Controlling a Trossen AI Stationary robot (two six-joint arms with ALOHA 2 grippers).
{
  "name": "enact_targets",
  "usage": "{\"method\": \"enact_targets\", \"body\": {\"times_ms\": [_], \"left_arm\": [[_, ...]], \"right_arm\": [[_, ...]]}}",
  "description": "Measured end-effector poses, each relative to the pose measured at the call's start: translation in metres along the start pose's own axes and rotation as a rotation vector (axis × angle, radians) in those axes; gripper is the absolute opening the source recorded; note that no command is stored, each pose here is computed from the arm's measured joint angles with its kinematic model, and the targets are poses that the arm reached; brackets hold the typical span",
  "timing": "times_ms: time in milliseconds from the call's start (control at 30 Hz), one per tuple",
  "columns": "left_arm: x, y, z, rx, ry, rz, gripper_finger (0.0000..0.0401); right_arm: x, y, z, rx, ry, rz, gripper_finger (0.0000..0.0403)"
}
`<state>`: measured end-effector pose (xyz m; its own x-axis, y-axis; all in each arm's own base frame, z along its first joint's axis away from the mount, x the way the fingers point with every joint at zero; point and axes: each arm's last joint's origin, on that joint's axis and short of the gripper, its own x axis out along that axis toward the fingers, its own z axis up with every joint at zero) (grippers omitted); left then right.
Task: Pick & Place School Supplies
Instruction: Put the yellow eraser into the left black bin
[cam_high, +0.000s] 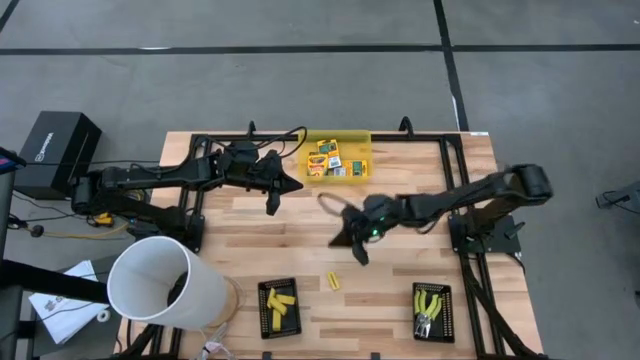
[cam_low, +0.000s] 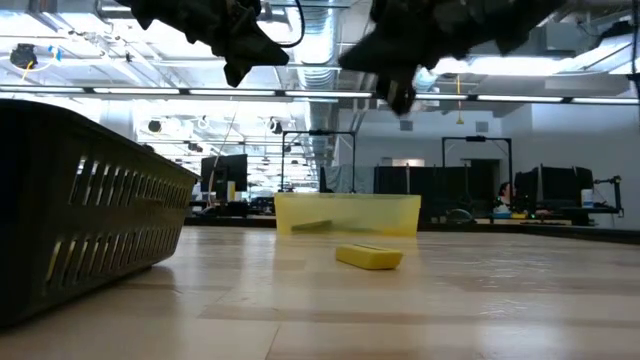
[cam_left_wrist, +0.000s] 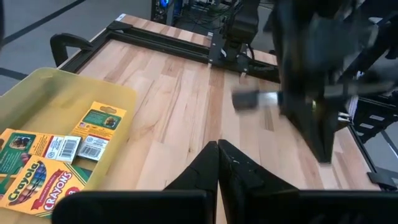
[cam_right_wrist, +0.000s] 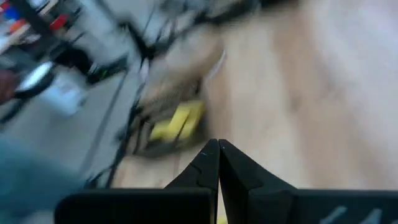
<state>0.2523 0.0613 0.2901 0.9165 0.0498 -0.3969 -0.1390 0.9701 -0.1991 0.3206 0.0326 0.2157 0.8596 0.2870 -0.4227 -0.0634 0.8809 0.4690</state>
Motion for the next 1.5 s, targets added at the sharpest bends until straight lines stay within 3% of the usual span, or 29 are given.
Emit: {"method": "enact_targets", "body": {"times_ms": [100,167,233,333,433,500,567,633,767,900,1133,1500], "left_arm": [[0.0,0.0,0.0,-0.003,-0.003,0.008,0.0],[0.0,0.001,0.0,-0.011,-0.006,0.022,0.0],[0.0,0.002,0.001,-0.029,-0.01,0.036,0.0],[-0.001,0.006,0.001,-0.054,-0.015,0.049,0.0],[-0.002,0.009,0.002,-0.084,-0.021,0.078,0.0],[-0.002,0.012,0.002,-0.098,-0.026,0.097,0.0],[-0.003,0.014,0.003,-0.104,-0.029,0.107,0.0],[-0.003,0.015,0.003,-0.121,-0.032,0.113,0.0],[-0.003,0.018,0.003,-0.138,-0.042,0.145,0.0],[-0.004,0.022,0.004,-0.143,-0.052,0.177,0.0],[-0.006,0.03,0.005,-0.151,-0.059,0.208,0.0],[-0.007,0.03,0.005,-0.146,-0.058,0.201,0.0]], "right_arm": [[-0.019,0.007,0.014,-0.133,-0.1,-0.089,0.0],[-0.023,0.009,0.017,-0.187,-0.116,-0.08,0.0],[-0.024,0.01,0.021,-0.186,-0.137,-0.034,0.0],[-0.026,-0.004,0.027,-0.08,-0.116,0.042,0.0],[-0.022,-0.026,0.034,-0.093,-0.1,0.255,0.0],[-0.027,-0.025,0.049,-0.151,-0.156,0.354,0.0],[-0.032,-0.023,0.058,-0.249,-0.177,0.355,0.0],[-0.031,-0.026,0.057,-0.345,-0.108,0.268,0.0],[-0.027,-0.025,0.043,-0.59,0.08,0.128,0.0],[-0.012,-0.019,0.016,-0.695,0.236,0.143,0.0],[0.019,-0.007,-0.022,-0.686,0.269,0.169,0.0],[0.07,-0.01,-0.07,-0.553,0.334,0.182,0.0]]}}
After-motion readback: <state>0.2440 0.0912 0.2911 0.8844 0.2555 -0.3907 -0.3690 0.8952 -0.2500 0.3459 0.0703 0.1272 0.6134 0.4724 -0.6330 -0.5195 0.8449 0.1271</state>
